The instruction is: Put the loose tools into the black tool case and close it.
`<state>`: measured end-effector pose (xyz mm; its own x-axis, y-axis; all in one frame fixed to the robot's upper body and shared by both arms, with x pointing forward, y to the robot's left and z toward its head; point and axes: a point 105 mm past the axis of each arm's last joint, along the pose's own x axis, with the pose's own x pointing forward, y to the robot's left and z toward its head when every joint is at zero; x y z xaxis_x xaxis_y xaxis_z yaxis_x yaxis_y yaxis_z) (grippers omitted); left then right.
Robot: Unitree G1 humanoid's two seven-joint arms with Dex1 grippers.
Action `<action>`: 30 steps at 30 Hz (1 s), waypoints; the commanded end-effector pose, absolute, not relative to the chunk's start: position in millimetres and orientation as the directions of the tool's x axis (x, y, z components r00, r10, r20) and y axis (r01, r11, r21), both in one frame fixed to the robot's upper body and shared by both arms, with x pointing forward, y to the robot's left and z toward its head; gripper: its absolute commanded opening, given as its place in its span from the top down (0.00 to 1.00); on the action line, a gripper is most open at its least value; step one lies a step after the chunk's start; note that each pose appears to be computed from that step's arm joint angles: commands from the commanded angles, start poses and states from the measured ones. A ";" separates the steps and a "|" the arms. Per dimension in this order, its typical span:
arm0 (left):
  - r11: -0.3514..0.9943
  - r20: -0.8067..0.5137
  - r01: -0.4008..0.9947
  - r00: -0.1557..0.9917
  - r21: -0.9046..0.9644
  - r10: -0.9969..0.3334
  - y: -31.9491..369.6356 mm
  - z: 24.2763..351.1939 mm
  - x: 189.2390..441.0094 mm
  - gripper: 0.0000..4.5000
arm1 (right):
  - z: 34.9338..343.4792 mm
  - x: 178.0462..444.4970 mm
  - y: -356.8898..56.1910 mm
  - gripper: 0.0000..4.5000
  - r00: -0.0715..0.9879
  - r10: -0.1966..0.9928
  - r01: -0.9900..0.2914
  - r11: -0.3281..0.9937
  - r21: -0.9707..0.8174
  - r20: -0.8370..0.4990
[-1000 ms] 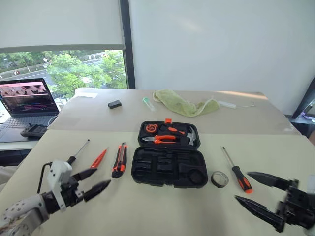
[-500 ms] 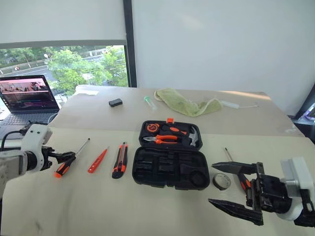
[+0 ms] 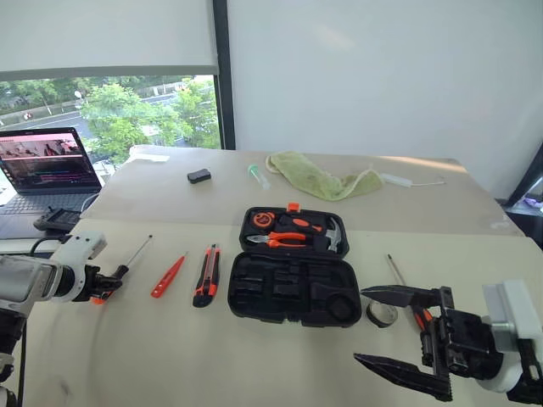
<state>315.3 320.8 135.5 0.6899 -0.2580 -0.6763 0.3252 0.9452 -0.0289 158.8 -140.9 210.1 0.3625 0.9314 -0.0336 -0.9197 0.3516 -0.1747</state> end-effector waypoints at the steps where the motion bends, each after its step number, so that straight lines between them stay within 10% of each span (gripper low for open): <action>1: 0.699 -0.372 0.709 0.627 -0.091 -0.684 237.1 227.6 313.4 0.81 | 214.0 154.8 -143.3 0.00 0.412 0.911 -0.890 0.401 -0.216 -0.007; 5: 0.351 -0.487 0.931 0.352 0.097 -0.799 159.2 225.2 307.7 0.81 | 205.6 153.2 -151.3 0.00 0.518 0.855 -0.838 0.507 -0.200 -0.002; 13: -0.007 -0.693 0.954 0.213 0.301 -0.689 79.6 185.7 360.5 0.81 | 189.6 129.7 -178.0 0.00 0.702 0.710 -0.710 0.690 -0.139 -0.056; 30: -0.112 -0.832 0.951 0.192 0.289 -0.521 55.8 137.4 390.4 0.81 | 187.7 105.7 -182.5 0.00 0.783 0.620 -0.619 0.770 -0.152 -0.050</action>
<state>383.9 56.1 131.2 0.1440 -0.5320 -0.8344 0.9608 -0.1266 0.2465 107.9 -190.5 177.5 0.7986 0.5955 -0.0873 -0.6018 0.7924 -0.1001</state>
